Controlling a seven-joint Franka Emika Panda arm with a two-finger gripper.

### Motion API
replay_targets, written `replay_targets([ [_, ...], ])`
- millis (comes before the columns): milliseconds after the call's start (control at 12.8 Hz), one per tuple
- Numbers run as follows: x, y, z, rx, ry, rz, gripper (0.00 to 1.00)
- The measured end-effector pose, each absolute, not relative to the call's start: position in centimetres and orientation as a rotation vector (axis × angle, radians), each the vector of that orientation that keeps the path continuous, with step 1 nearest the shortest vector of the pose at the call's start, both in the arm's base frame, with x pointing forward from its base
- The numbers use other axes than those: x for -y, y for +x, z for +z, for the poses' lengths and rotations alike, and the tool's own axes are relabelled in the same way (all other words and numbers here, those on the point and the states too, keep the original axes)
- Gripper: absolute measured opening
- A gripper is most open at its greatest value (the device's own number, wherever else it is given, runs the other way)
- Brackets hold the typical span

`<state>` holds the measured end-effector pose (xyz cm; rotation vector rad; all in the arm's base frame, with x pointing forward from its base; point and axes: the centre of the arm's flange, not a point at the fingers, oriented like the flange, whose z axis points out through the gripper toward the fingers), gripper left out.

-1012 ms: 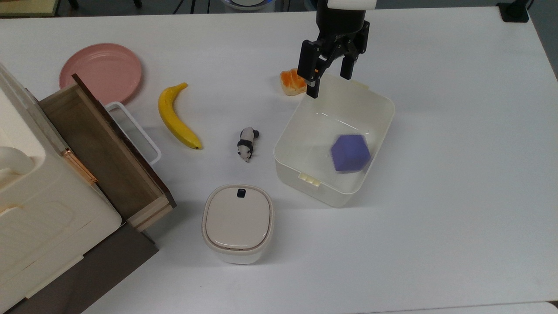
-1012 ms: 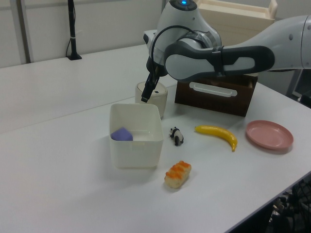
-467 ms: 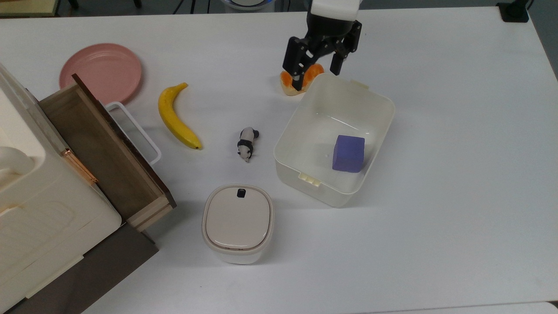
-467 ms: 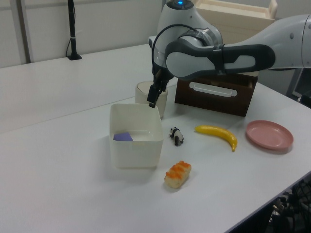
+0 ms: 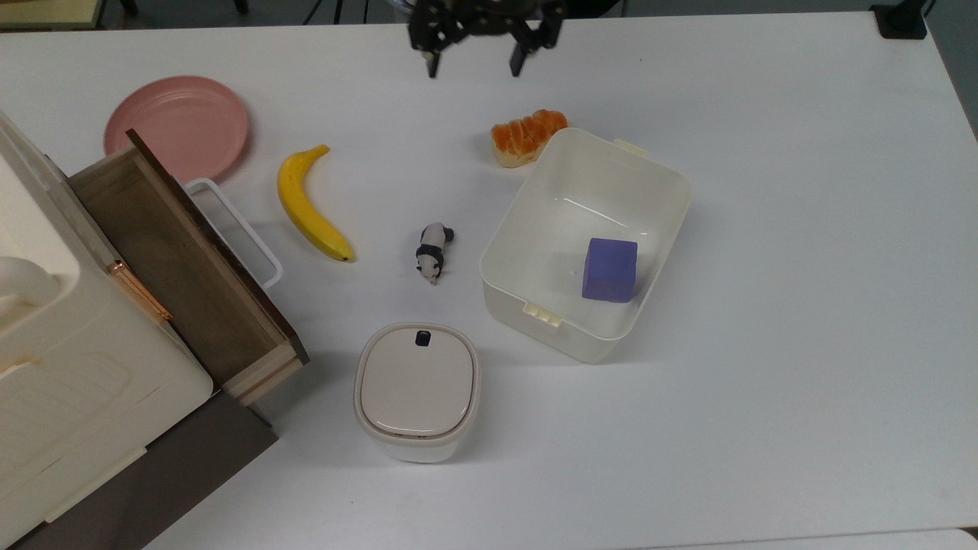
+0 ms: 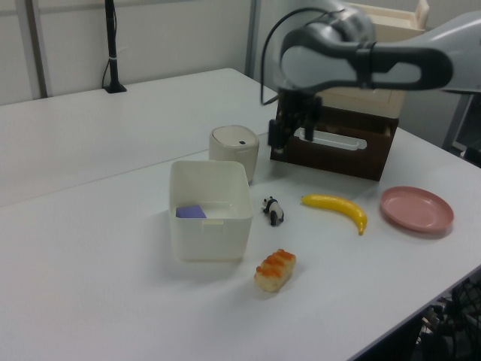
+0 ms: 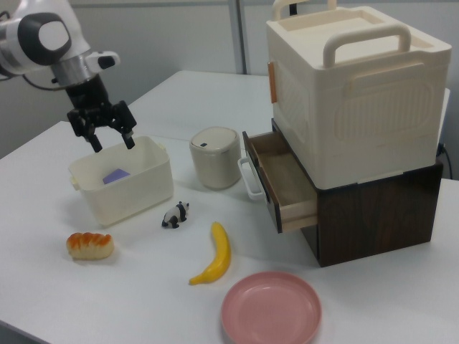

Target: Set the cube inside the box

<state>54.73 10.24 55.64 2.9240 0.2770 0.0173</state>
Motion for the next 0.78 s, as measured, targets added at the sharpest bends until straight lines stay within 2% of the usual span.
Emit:
replay_targets([
  [156, -4.6, 53.4, 58.5, -0.068, 3.04, 0.006, 1.0],
  [311, -1.4, 52.6, 59.6, 0.036, 3.073, -0.006, 1.0],
  [778, 0.5, 53.8, 58.6, 0.114, 3.127, 0.048, 1.0],
])
